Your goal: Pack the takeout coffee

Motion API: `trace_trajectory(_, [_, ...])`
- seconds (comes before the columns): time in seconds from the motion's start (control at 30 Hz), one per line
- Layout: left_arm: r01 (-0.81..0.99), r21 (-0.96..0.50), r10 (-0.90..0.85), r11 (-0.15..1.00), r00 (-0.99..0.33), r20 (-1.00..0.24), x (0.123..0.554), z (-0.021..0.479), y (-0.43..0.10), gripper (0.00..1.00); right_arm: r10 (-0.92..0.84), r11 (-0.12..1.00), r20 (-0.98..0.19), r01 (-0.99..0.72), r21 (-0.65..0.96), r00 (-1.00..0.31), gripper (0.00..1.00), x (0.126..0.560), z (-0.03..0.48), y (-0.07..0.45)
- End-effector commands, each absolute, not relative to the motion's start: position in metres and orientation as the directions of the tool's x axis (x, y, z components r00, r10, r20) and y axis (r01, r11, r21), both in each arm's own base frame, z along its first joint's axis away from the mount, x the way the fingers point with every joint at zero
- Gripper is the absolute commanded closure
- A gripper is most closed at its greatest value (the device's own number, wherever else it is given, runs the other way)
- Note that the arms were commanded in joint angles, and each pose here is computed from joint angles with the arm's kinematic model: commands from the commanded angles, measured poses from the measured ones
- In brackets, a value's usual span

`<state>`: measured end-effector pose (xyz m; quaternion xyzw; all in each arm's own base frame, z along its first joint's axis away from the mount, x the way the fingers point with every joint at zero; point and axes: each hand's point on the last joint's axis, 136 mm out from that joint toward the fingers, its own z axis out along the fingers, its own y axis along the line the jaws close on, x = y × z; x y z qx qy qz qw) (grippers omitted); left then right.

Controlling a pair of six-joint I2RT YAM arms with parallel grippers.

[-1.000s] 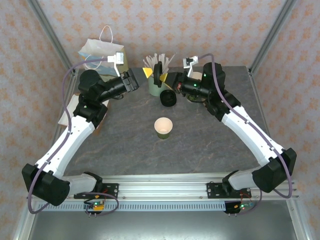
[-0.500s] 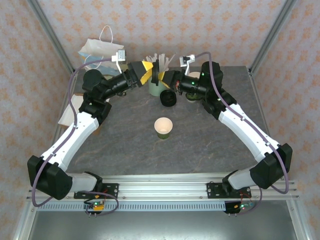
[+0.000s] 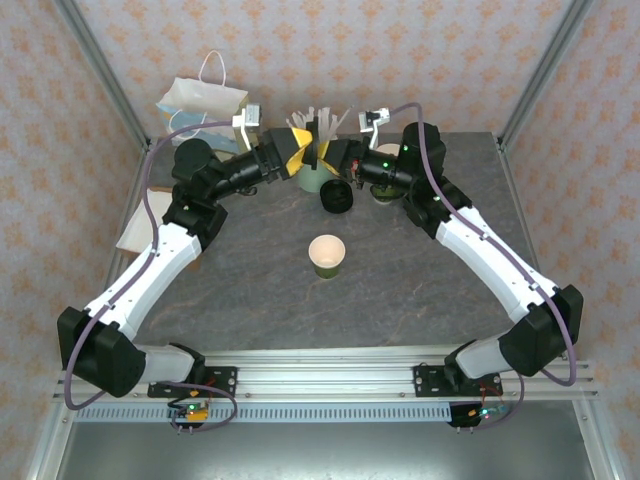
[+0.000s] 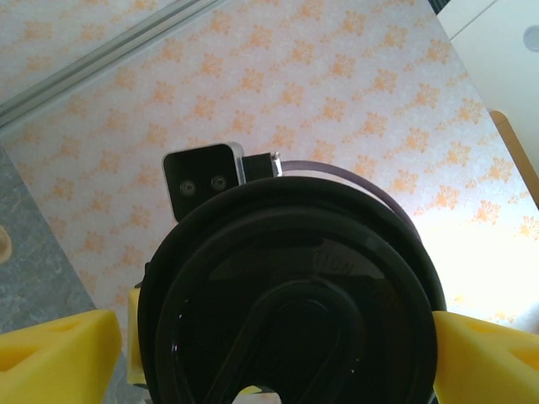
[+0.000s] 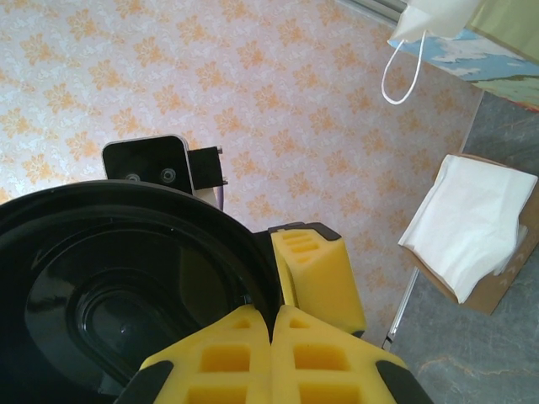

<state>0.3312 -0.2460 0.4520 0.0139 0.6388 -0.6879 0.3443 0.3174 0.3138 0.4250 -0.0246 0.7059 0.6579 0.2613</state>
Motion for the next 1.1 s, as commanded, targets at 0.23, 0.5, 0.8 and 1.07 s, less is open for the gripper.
trace_trajectory(0.23, [0.546,-0.836,-0.422,0.057,-0.746,-0.515,0.32,0.466,-0.25,0.13,0.284,0.12,-0.449,-0.434,0.893,-0.847,0.96,0.309,0.437,0.315])
trace_trajectory(0.5, [0.547,-0.834,-0.424,0.072,-0.74,-0.522,0.32,0.466,-0.25,0.24,0.283,0.133,-0.449,-0.429,0.894,-0.848,0.96,0.31,0.432,0.314])
trace_trajectory(0.8, [0.534,-0.838,-0.42,0.109,-0.74,-0.526,0.322,0.459,-0.249,0.26,0.284,0.147,-0.453,-0.429,0.891,-0.845,0.96,0.312,0.431,0.314])
trace_trajectory(1.07, [0.499,-0.839,-0.436,0.218,-0.719,-0.541,0.33,0.442,-0.241,0.33,0.302,0.214,-0.473,-0.424,0.88,-0.828,0.77,0.316,0.424,0.308])
